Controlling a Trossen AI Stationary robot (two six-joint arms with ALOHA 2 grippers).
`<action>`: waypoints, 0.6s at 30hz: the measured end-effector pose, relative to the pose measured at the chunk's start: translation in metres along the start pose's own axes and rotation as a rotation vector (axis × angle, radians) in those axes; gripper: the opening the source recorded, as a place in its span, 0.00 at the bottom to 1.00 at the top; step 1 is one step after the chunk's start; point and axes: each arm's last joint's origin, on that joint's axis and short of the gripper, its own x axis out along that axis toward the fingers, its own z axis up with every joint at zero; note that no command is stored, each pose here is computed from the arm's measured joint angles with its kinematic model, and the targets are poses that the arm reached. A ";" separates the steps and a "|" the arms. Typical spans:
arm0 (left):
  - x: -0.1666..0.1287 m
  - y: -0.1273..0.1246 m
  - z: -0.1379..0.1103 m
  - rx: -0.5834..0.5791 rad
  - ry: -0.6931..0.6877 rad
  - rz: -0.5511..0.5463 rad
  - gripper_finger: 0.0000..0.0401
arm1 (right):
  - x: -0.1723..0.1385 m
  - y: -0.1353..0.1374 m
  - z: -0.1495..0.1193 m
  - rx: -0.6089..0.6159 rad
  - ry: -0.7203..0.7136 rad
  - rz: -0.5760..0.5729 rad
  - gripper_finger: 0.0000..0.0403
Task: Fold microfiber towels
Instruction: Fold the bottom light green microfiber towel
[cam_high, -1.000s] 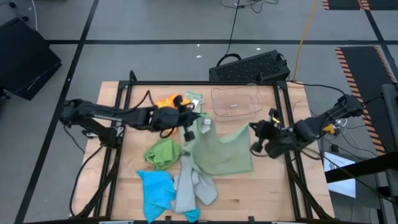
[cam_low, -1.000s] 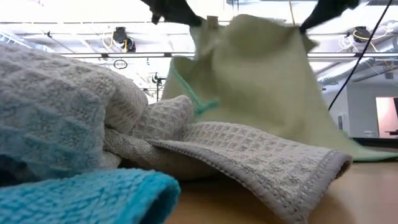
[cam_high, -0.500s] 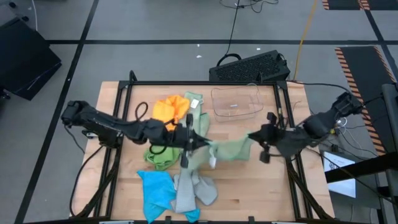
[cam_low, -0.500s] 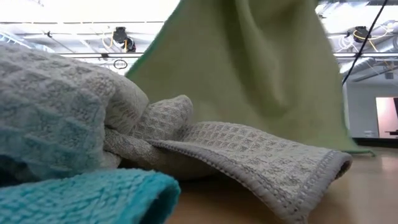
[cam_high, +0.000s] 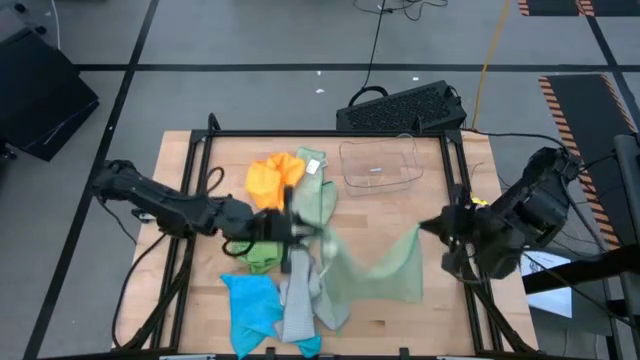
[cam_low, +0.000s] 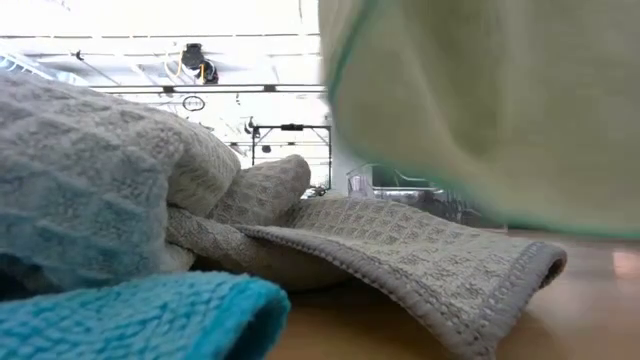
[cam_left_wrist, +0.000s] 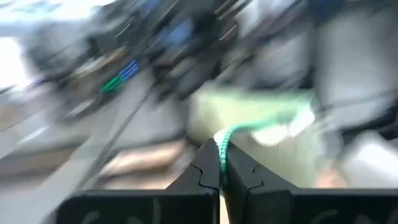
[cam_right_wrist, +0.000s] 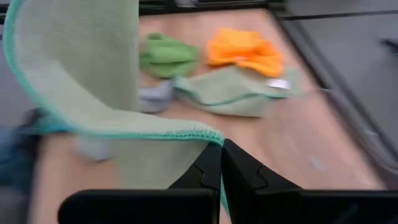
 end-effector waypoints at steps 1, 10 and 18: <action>0.002 0.008 -0.008 -0.001 0.071 0.053 0.01 | 0.005 -0.001 -0.003 -0.001 0.009 -0.046 0.00; 0.032 0.050 -0.087 -0.113 0.397 0.126 0.01 | 0.089 -0.008 -0.047 -0.024 0.154 -0.348 0.00; 0.029 0.067 -0.127 -0.165 0.497 0.121 0.01 | 0.146 -0.027 -0.094 -0.050 0.283 -0.486 0.00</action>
